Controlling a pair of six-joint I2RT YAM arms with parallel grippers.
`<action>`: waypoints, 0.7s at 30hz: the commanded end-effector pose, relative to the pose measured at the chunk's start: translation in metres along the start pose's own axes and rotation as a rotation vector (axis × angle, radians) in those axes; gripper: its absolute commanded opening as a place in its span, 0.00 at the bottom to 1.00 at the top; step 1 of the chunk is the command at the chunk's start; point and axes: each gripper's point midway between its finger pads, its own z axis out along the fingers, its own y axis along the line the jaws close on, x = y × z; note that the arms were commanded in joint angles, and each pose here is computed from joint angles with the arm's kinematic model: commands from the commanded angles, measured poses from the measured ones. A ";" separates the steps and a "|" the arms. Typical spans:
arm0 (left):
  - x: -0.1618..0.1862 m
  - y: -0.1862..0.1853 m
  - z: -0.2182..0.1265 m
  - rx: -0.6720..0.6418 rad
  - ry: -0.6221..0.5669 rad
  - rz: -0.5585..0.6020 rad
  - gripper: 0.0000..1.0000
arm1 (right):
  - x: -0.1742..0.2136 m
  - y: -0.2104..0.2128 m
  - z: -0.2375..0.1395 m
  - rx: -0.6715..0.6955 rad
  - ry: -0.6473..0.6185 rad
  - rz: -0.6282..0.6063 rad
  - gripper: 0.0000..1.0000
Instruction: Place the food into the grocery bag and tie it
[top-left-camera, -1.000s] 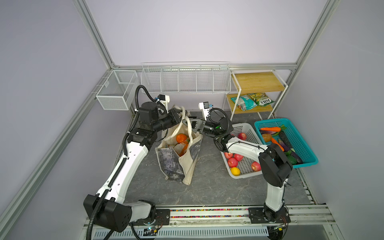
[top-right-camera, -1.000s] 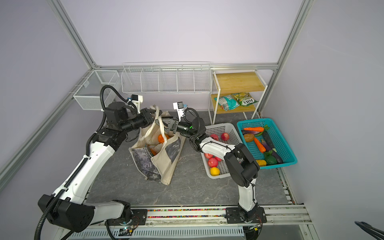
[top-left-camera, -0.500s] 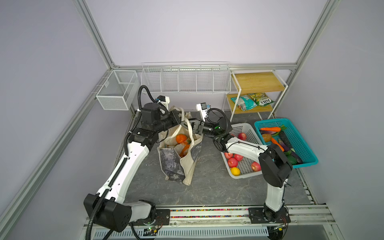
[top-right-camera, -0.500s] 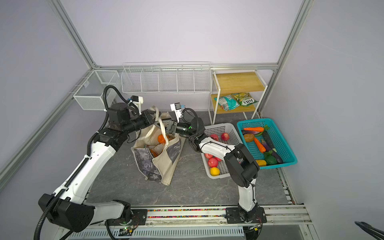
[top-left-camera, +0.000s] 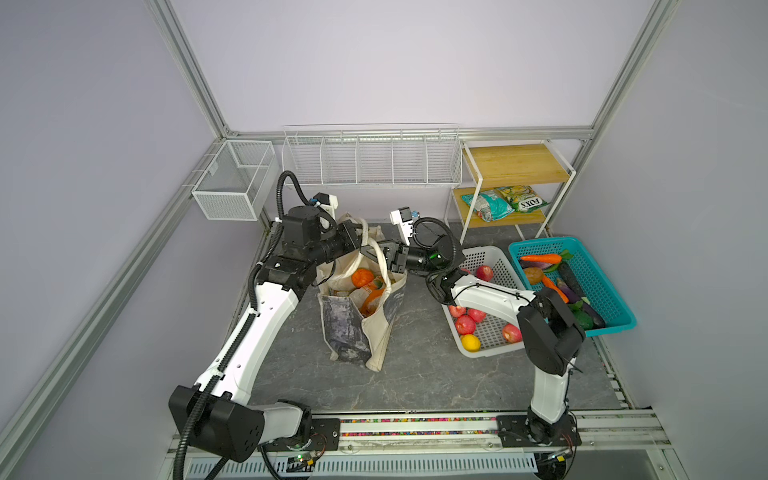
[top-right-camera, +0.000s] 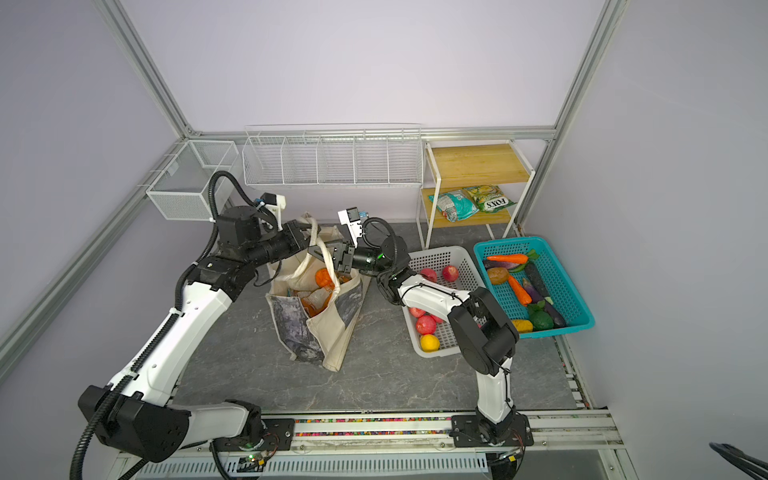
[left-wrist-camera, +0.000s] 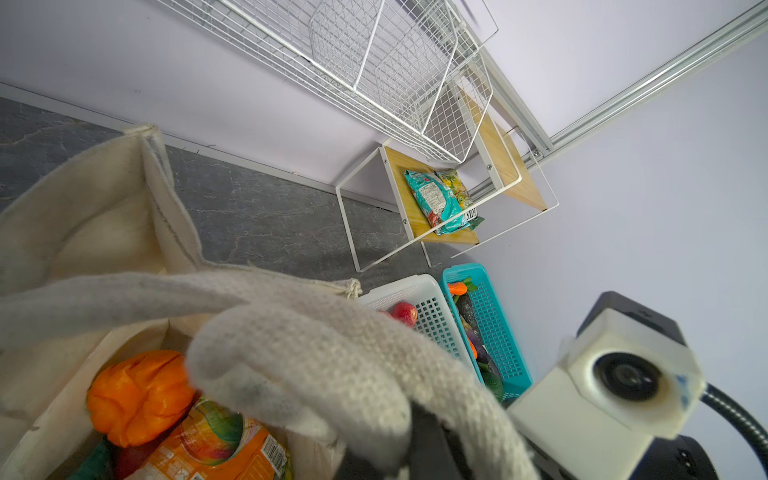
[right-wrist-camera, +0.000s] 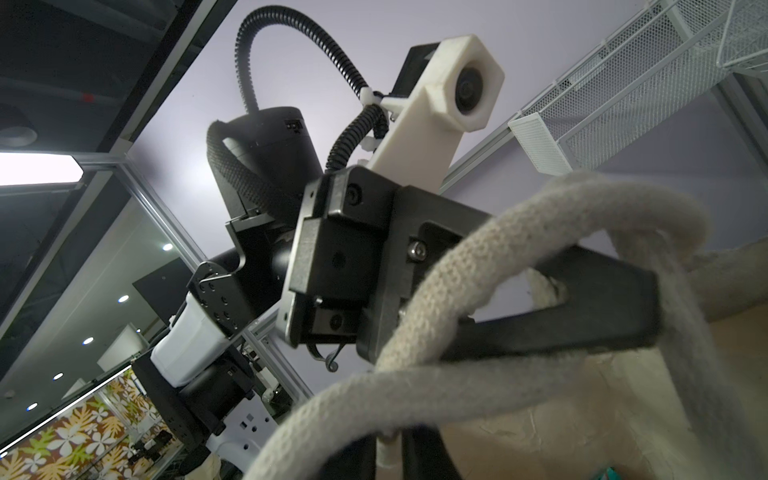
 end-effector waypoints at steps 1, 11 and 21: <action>0.012 0.019 0.005 -0.069 0.059 -0.004 0.00 | -0.023 0.058 -0.006 -0.118 -0.034 -0.135 0.08; -0.002 -0.007 -0.011 -0.012 0.055 0.018 0.00 | -0.002 0.026 -0.022 0.072 0.103 -0.171 0.07; -0.004 -0.025 -0.032 0.019 0.053 0.011 0.00 | 0.014 -0.006 -0.041 0.306 0.247 -0.255 0.07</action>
